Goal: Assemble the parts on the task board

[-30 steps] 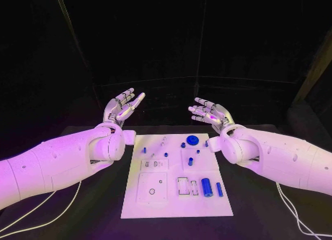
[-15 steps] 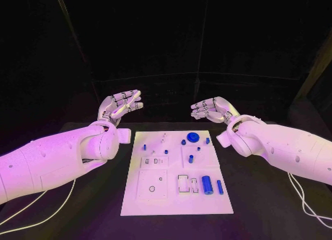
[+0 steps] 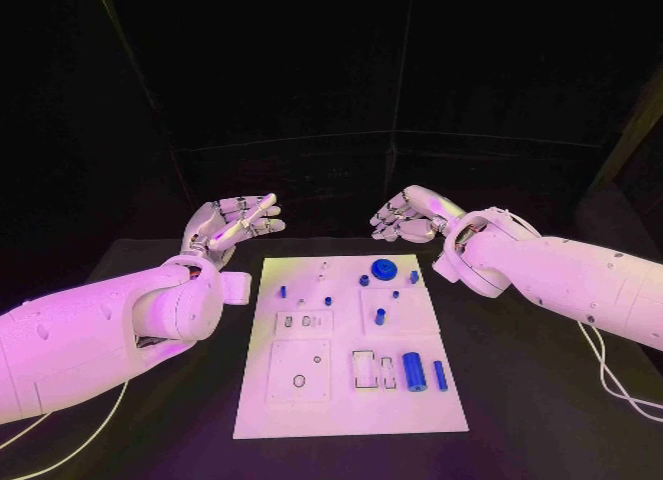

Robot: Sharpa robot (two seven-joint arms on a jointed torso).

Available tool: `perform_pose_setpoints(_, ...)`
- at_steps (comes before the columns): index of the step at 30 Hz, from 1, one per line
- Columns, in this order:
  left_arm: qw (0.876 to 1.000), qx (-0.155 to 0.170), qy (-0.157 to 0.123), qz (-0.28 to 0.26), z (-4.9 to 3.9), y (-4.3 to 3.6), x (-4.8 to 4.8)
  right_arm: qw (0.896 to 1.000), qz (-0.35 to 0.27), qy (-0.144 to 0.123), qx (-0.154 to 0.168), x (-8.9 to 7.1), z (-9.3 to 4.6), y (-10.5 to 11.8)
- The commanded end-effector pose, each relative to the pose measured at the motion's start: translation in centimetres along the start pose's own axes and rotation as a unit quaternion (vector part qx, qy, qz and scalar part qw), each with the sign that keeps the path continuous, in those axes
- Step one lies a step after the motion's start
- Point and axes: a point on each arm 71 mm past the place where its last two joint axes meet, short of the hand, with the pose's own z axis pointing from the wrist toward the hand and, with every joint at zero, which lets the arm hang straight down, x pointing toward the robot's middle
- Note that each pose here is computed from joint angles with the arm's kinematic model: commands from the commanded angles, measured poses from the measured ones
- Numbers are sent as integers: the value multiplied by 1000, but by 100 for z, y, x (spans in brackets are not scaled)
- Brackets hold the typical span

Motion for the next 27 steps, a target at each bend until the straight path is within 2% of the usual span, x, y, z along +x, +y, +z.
perform_pose_setpoints(1,999,4,35,-6,-53,-46,84,990,-131,56,3,66,33,83)
perform_pose_setpoints(6,999,2,48,-12,-124,-76,134,978,-191,81,0,117,74,161)
perform_pose_setpoints(13,998,0,59,-18,-170,-93,189,967,-231,103,1,170,110,197)
perform_pose_setpoints(27,997,-3,72,-26,-225,-116,253,958,-253,132,9,238,157,193)
